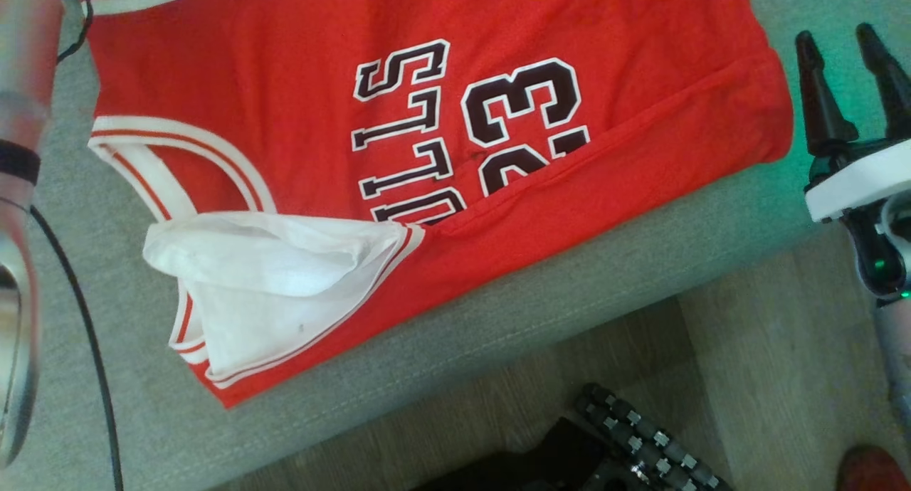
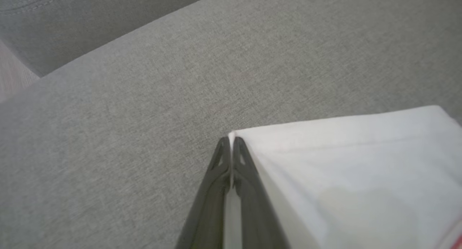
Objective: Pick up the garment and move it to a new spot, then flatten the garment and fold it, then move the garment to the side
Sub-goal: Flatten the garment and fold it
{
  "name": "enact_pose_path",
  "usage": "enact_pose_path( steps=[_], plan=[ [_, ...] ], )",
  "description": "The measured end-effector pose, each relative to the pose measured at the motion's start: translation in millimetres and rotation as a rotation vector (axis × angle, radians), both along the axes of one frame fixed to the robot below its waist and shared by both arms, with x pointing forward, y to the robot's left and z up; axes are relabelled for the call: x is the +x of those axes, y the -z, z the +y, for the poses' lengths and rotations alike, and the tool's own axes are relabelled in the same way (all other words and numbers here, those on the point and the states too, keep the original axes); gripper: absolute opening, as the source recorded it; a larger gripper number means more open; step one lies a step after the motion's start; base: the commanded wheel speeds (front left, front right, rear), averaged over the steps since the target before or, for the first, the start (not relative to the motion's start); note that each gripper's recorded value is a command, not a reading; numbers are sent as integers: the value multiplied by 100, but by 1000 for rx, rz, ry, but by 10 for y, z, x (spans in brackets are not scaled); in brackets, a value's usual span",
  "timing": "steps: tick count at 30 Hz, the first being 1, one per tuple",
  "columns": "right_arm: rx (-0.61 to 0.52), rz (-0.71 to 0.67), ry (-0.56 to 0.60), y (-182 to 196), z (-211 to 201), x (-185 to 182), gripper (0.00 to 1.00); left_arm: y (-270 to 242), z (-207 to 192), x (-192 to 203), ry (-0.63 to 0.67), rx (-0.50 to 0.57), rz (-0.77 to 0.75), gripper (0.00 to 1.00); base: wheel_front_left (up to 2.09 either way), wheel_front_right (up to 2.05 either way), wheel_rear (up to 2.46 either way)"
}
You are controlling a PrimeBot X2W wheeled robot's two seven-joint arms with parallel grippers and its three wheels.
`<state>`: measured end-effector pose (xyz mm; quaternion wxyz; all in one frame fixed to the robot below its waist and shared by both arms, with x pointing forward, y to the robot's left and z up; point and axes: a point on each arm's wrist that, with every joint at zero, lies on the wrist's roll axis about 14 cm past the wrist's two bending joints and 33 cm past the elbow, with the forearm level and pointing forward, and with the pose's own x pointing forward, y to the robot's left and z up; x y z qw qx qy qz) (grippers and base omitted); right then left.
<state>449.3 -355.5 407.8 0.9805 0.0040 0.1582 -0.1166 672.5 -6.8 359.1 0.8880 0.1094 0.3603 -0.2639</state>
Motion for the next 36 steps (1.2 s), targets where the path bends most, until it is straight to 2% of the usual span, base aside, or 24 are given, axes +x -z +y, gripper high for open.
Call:
enact_pose_path(
  steps=[6, 11, 15, 21, 29, 36],
  plan=[
    [16, -8, -44, -79, 127, 102, 100, -91, 16, 4, -6, -8, -21, 0, 0, 0, 0],
    [29, 22, -116, -304, 292, 510, 100, -232, 40, -41, 0, -29, -59, 0, 0, 0, 0],
    [36, 104, -138, -385, 359, 865, 100, -417, 58, -48, 16, -43, -102, 0, 0, 0, 0],
    [122, 254, -161, -229, 632, 1238, 100, -565, 122, -87, 37, -39, -141, 0, 0, 0, 0],
    [94, 386, -127, -44, 607, 1422, 100, -640, 212, -110, 50, -27, -166, 0, 0, 0, 0],
    [64, 441, -117, 34, 625, 1578, 100, -629, 255, -138, 67, -12, -171, 0, 0, 0, 0]
  ],
)
